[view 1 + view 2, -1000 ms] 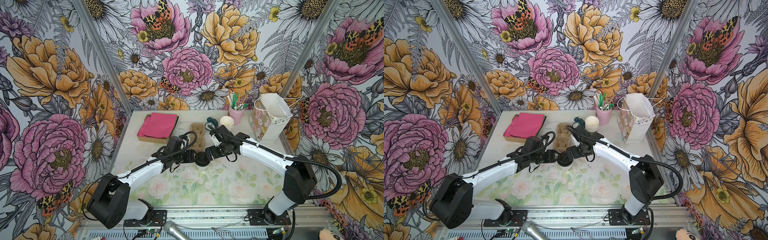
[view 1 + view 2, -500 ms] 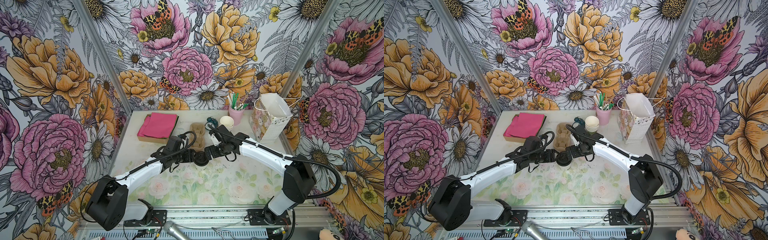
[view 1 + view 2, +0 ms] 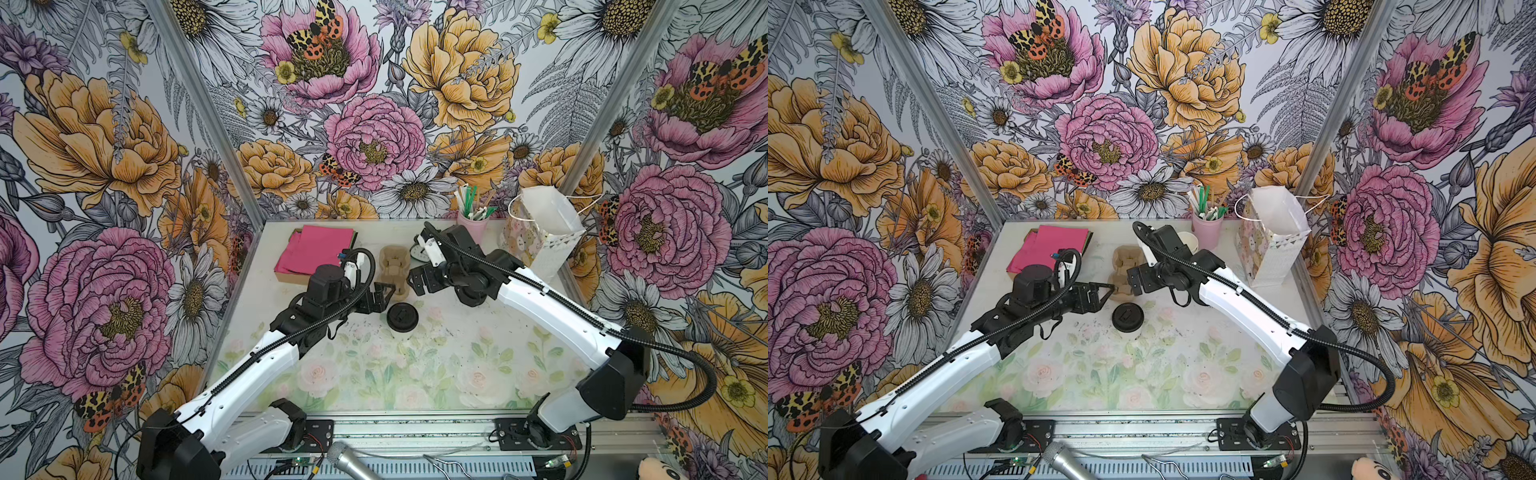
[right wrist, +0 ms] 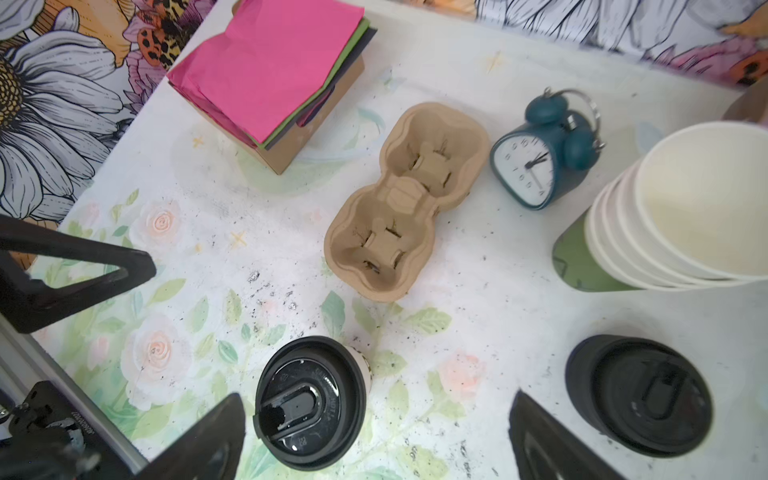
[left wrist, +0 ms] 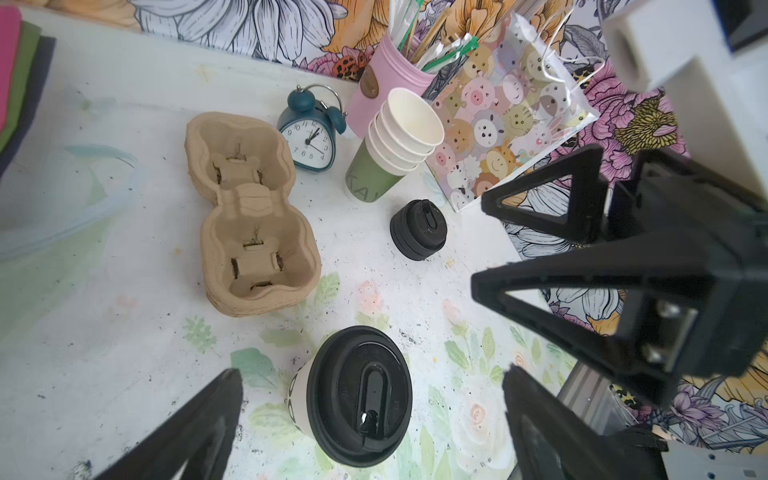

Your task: Pack the takeout coffee

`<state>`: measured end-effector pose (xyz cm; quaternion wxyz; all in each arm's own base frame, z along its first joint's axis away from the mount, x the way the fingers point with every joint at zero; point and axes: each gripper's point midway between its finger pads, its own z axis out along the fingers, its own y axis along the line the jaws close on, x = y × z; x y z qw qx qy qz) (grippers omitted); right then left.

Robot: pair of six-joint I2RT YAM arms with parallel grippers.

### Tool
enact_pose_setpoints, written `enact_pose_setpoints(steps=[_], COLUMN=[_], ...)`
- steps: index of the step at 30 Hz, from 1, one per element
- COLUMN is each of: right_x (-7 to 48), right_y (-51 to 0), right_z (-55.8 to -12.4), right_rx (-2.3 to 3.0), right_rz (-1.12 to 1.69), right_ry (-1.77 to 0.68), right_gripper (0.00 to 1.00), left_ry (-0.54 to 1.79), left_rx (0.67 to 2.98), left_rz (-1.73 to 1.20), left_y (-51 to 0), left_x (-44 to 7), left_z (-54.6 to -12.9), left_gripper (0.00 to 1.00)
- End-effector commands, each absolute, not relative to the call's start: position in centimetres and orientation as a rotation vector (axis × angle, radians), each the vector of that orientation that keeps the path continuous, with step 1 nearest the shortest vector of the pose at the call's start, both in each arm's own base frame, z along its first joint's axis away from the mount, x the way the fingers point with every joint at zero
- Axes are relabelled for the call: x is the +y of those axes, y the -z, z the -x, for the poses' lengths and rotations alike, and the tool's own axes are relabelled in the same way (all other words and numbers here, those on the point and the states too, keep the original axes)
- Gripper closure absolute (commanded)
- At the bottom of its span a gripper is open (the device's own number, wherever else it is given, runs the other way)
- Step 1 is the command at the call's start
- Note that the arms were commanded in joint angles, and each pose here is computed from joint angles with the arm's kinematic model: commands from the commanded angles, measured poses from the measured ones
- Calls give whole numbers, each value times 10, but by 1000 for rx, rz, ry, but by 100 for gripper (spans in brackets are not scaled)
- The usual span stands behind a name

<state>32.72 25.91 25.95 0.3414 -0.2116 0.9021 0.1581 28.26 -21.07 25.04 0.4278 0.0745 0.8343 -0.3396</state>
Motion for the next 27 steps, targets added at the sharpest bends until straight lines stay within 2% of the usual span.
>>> enact_pose_setpoints(steps=[1,7,13,19,27], right_x=[217,193,204,242,300], right_y=[-300,-318,-310,-273,-209], right_z=[-337,-339,-342,-328,-288], right_rx=[2222,2182,2210,2296,2401], right_rz=[476,421,446,589,919], right_ry=[-252,-226,-277,-380,-395], right_gripper=[0,0,1,1,1], left_ry=[756,717,712,713,682], left_rx=[2082,2080,2090,2097,2081], left_rz=[-177,-156,-133,-126,-56], left_y=[-242,-239,-235,-233,-237], left_x=[-194,-181,-177,-176,-163], left_z=[-277,-270,-271,-273,-277], left_gripper=[1,1,1,1,1])
